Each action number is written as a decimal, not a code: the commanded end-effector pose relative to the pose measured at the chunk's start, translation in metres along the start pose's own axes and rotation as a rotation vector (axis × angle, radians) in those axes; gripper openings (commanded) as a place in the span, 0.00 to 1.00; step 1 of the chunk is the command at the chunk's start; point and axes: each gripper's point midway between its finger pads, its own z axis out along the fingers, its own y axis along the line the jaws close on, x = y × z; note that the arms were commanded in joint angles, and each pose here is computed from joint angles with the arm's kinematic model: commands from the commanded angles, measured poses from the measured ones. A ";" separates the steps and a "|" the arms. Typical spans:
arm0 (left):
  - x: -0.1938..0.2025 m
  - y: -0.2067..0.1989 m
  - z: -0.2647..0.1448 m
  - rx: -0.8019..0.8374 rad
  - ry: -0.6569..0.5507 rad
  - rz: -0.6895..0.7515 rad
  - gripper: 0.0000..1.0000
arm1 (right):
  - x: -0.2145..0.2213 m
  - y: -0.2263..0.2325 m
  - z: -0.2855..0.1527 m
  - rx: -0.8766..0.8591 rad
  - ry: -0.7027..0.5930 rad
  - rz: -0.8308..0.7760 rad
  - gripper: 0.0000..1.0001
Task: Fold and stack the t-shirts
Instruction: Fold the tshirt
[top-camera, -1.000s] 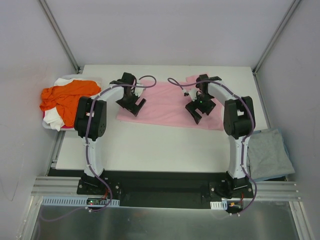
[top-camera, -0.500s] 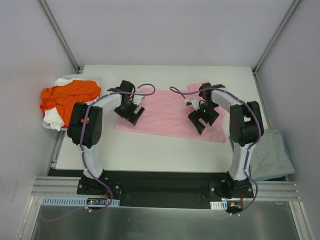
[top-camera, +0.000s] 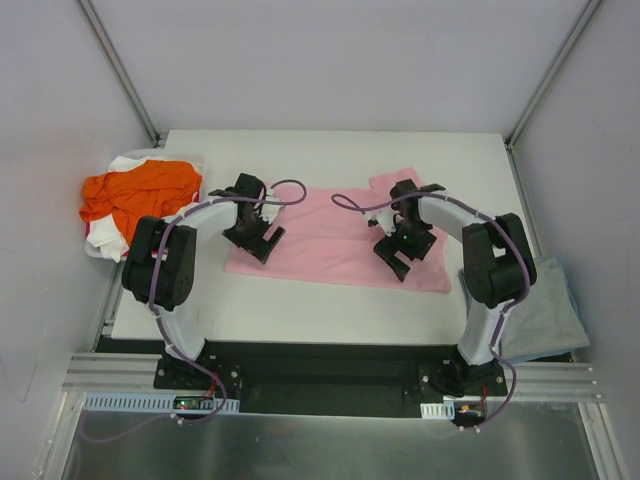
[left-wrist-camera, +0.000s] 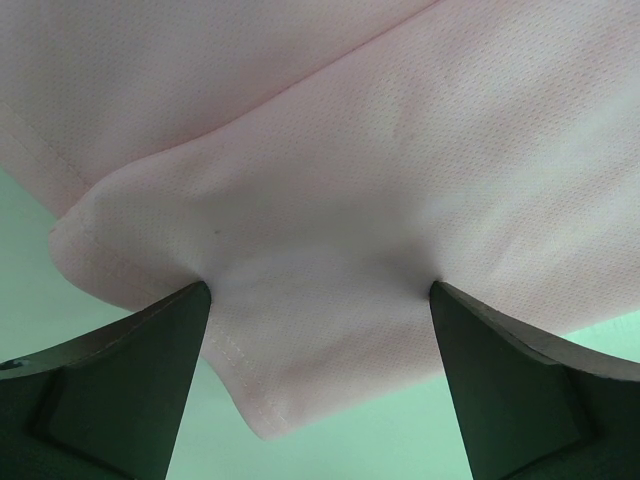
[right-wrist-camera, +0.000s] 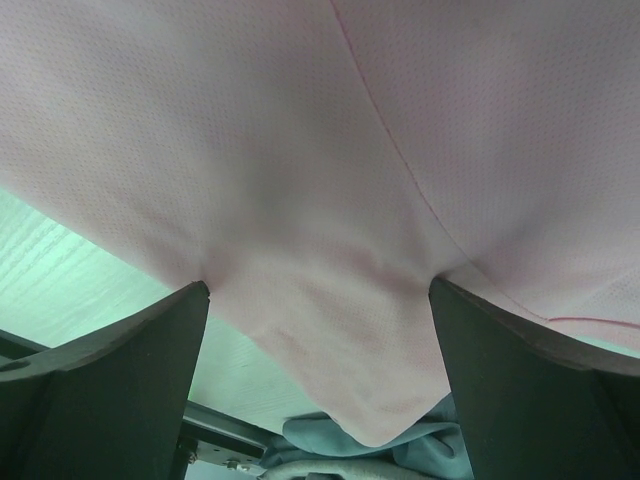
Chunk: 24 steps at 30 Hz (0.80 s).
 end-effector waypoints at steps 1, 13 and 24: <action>0.023 -0.013 0.001 0.017 0.060 -0.012 0.92 | 0.001 0.001 -0.012 0.060 -0.020 -0.016 0.97; 0.043 -0.020 -0.001 0.006 0.081 -0.001 0.92 | 0.011 0.019 -0.002 0.031 0.008 -0.040 0.96; 0.060 -0.027 -0.004 0.001 0.098 0.010 0.92 | 0.025 0.029 0.003 0.050 0.032 -0.069 0.96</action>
